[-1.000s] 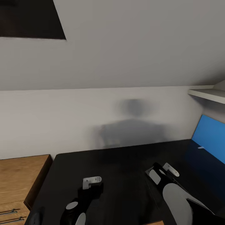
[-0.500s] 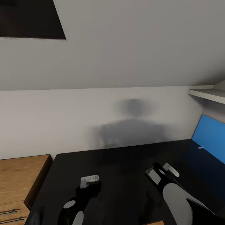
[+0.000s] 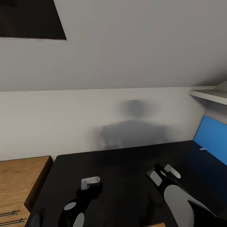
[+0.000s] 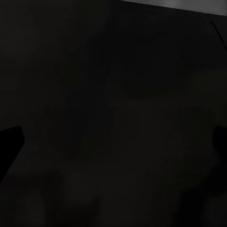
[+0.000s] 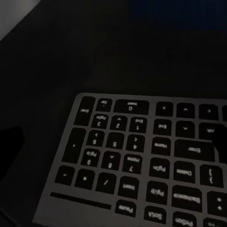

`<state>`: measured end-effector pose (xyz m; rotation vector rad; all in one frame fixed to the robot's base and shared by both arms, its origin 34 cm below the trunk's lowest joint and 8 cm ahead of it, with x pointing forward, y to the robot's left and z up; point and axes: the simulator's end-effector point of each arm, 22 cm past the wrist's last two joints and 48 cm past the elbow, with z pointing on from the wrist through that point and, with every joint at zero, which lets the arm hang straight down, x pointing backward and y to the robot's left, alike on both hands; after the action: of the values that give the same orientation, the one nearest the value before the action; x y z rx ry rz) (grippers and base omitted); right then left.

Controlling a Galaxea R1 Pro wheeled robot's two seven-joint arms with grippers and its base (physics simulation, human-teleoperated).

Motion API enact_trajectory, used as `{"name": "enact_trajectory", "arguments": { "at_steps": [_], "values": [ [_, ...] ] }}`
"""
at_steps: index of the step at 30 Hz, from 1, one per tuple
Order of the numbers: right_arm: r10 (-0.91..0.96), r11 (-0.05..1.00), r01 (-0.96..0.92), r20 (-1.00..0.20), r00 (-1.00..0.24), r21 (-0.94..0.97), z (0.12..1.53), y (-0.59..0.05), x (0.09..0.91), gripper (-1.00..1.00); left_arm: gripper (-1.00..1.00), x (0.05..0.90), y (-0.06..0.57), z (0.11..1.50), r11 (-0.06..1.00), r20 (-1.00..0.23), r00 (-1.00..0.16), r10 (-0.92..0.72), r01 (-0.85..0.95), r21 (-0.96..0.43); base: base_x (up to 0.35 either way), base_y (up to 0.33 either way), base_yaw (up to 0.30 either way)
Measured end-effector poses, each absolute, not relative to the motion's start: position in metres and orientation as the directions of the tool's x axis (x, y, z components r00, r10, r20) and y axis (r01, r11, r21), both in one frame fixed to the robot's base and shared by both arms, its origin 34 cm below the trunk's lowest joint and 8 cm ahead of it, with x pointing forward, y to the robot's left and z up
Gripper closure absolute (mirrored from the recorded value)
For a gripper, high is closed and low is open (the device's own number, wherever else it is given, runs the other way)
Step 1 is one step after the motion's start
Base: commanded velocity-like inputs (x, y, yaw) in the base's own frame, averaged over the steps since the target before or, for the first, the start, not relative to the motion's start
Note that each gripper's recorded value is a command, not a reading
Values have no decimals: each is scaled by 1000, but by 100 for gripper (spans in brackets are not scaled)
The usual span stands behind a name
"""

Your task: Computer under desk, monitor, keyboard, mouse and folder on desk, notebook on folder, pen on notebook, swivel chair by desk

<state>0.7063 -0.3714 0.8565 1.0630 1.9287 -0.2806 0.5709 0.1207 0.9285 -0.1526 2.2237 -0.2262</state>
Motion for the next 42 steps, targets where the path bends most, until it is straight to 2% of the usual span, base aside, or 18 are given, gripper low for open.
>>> {"name": "enact_trajectory", "arguments": {
  "at_steps": [42],
  "values": [
    [566,610,766,-788,-242,203,830,-372,712,-100,-100,577,121,903,976,-767,-613,-189,-32,-216,0,0,0]
  ]
}}
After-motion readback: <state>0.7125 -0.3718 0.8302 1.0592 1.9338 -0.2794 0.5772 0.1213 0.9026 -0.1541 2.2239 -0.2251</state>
